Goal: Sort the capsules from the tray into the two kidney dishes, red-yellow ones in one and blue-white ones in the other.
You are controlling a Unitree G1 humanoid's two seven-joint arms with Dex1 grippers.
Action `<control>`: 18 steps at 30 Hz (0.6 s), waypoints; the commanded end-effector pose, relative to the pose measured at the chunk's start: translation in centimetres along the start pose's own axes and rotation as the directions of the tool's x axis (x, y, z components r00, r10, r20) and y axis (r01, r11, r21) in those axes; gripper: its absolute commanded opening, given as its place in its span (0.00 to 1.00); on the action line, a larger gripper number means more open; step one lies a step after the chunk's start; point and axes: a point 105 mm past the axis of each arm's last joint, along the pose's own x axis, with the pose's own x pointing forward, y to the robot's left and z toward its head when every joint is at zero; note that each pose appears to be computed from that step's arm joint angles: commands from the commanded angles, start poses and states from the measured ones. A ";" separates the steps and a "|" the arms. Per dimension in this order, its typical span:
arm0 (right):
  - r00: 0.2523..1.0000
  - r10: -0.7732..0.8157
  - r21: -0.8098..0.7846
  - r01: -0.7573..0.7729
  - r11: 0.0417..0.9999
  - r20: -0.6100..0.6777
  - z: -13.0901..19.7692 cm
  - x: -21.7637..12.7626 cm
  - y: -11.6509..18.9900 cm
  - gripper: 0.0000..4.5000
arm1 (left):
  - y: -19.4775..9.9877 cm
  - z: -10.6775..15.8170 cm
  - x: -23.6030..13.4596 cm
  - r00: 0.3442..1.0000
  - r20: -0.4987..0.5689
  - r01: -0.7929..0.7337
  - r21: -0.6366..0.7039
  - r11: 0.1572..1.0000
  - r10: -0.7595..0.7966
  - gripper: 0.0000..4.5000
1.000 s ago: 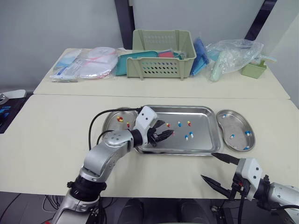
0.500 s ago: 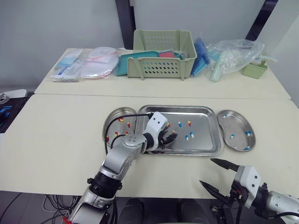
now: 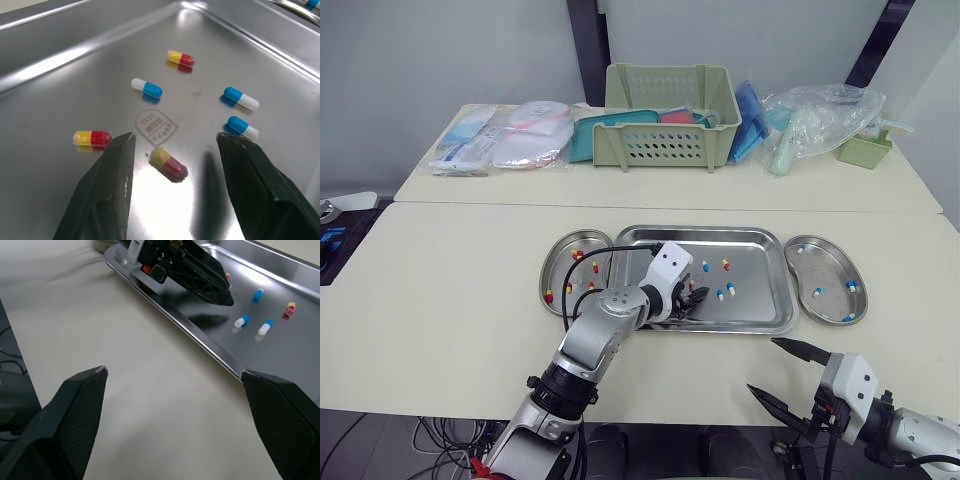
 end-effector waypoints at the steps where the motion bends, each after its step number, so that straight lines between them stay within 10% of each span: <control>1: 1.000 0.005 -0.020 -0.005 1.000 0.025 1.1 0.1 0.1 1.00 | -0.2 -0.3 0.1 1.000 -0.019 0.012 0.016 1.000 -0.011 0.40; 6: 1.000 -0.002 -0.012 0.003 1.000 0.027 1.3 0.2 -0.1 1.00 | -0.1 -0.4 0.0 0.999 -0.033 0.017 0.023 1.000 -0.016 0.02; 18: 0.999 -0.020 -0.007 0.021 1.000 0.034 1.6 0.4 -0.4 1.00 | 0.8 2.1 -2.1 0.996 0.069 0.044 0.066 0.997 -0.049 0.01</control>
